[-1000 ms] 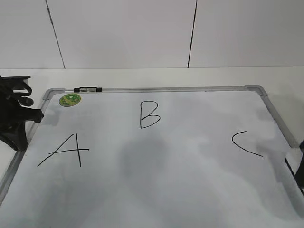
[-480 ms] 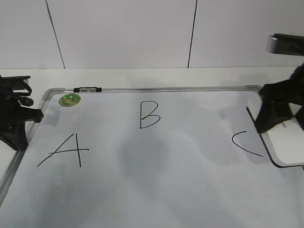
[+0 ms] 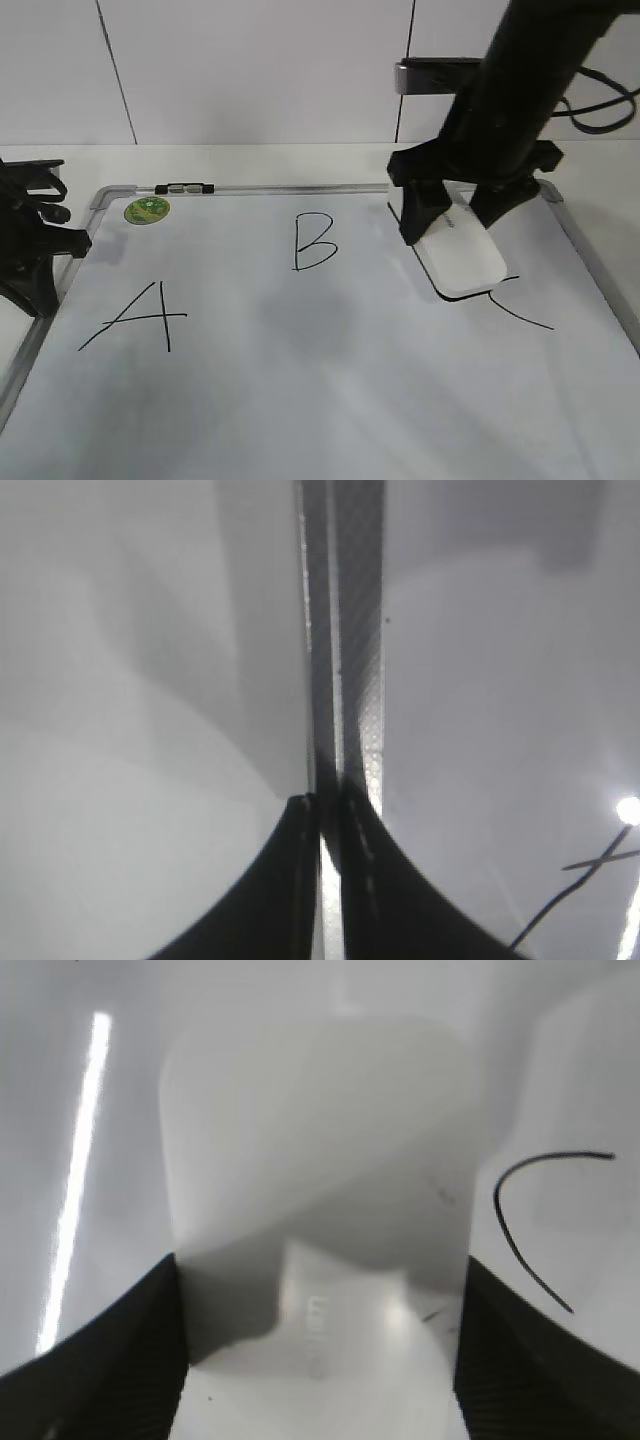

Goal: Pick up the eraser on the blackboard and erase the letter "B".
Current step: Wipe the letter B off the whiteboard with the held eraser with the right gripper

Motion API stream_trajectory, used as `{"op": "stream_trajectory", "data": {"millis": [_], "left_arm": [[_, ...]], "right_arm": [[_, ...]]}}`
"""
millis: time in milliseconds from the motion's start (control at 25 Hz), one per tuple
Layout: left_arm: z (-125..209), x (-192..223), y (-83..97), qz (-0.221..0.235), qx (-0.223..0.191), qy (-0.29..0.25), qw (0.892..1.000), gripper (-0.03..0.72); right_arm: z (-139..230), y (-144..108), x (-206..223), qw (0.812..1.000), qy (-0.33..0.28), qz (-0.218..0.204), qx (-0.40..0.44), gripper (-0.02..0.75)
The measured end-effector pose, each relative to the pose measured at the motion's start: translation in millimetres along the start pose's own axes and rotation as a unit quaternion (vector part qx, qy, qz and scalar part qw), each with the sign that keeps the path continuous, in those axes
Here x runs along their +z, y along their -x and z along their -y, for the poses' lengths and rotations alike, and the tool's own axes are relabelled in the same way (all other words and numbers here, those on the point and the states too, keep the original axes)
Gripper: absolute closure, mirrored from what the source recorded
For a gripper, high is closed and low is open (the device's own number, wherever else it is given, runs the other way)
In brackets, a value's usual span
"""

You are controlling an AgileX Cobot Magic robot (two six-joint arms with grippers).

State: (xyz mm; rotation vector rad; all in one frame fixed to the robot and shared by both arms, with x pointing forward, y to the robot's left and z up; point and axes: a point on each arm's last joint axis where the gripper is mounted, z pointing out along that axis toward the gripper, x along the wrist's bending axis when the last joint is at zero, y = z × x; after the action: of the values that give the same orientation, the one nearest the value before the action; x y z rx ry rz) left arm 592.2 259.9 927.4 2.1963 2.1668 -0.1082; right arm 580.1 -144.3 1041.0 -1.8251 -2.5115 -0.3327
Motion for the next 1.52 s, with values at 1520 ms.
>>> {"op": "stream_trajectory", "data": {"millis": [1520], "left_arm": [[0,0,0.1,0.0,0.0,-0.007,1.0,0.671]], "right_arm": [[-116,-23,113,0.999,0.019,-0.002,-0.03,0.172]]}}
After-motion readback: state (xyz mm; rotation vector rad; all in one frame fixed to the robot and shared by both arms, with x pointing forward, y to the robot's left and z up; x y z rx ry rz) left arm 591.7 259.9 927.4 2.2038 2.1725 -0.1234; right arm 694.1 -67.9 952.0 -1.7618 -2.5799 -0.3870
